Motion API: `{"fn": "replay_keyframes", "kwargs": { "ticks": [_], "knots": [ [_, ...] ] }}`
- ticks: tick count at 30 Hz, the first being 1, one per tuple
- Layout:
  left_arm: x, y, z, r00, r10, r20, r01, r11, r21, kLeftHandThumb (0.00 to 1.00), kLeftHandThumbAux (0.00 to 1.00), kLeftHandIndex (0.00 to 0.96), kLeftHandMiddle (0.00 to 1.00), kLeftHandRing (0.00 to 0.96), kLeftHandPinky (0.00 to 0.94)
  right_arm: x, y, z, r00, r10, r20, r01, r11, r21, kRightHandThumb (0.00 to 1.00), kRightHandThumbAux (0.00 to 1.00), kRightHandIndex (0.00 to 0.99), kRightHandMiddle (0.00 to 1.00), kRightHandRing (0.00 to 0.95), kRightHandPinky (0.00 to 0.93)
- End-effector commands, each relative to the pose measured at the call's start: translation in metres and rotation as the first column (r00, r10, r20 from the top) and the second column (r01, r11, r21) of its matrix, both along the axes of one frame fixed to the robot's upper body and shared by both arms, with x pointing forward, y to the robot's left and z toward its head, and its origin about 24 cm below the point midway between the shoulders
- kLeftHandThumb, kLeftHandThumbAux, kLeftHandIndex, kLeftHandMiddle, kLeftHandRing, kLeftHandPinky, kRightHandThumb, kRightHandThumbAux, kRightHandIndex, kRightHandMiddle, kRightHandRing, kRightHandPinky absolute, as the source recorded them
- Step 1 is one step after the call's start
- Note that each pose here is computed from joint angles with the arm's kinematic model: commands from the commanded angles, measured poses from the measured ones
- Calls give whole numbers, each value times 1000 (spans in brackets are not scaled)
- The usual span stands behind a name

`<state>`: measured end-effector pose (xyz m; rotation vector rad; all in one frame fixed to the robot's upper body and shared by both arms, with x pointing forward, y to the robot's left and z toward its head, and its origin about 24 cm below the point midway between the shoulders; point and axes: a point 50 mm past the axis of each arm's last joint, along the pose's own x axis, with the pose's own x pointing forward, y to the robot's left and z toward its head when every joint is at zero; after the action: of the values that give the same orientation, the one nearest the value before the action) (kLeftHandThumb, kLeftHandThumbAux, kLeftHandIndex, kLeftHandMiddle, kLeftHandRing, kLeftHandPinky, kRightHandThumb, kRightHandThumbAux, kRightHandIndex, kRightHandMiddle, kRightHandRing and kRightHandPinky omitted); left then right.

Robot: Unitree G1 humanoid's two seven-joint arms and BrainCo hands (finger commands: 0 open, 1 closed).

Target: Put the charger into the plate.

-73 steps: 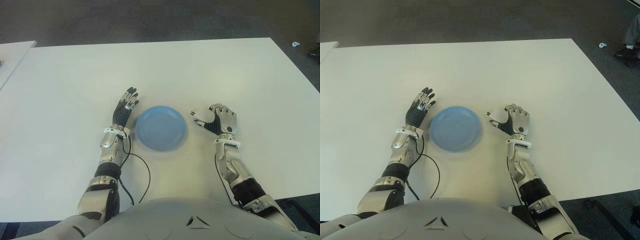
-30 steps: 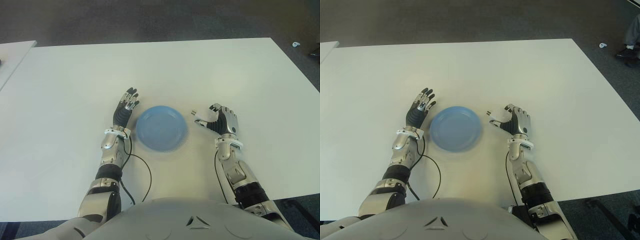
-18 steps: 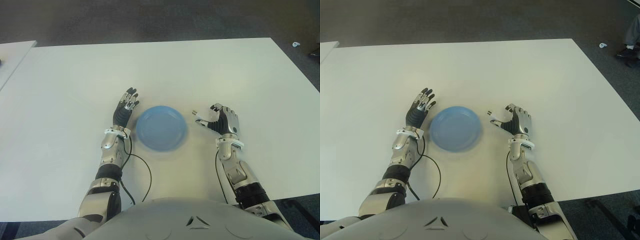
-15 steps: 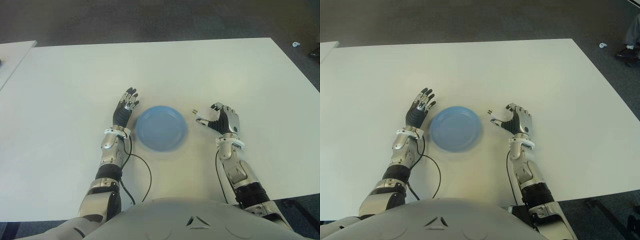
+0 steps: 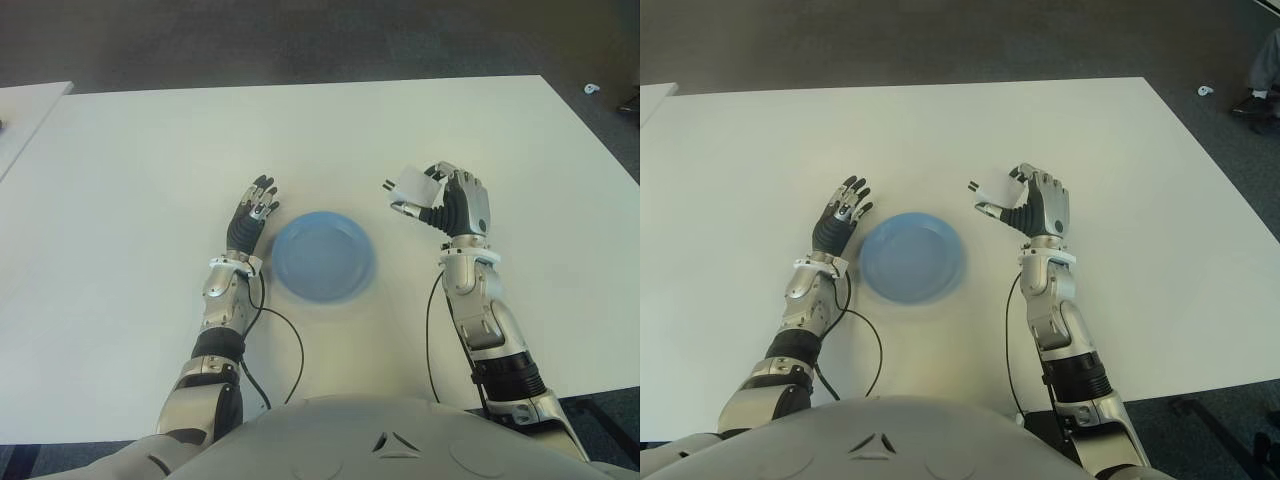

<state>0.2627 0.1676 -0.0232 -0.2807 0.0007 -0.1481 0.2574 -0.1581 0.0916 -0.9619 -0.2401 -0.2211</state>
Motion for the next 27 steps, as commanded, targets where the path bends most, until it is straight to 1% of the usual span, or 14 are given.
{"fn": "replay_keyframes", "kwargs": {
  "ticks": [1,4,6,8,13,18,27],
  "knots": [
    [-10,-2,-15,997,-5,-75,4,1000,-18,1,450,0,84,73,57,1,14,8,999,52,6,-52,999,-13,856,676,403,539,867,854],
    [-10,-2,-15,997,-6,-75,5,1000,-17,0,450,0,84,74,58,2,21,11,996,85,22,-84,996,-31,857,675,403,539,868,853],
    [-10,-2,-15,997,-9,-76,8,1000,-18,0,450,0,84,73,57,2,31,13,992,123,32,-122,992,-43,857,675,403,539,868,851],
    [-10,-2,-15,997,-10,-76,9,1000,-16,0,448,0,82,71,54,2,39,13,988,151,34,-149,987,-52,857,675,404,539,868,850],
    [-10,-1,-15,997,-9,-76,8,1000,-13,0,444,0,81,72,52,2,49,12,981,194,12,-193,980,-50,858,675,404,538,863,843],
    [-10,-2,-15,997,-3,-79,2,1000,-14,0,445,0,80,72,49,0,62,10,967,250,-43,-252,966,-47,857,675,402,538,856,845],
    [-10,-2,-15,997,1,-82,-2,1000,-17,2,450,0,81,70,38,-2,78,7,953,293,-78,-298,953,-56,856,676,400,540,860,854]
  ]
}}
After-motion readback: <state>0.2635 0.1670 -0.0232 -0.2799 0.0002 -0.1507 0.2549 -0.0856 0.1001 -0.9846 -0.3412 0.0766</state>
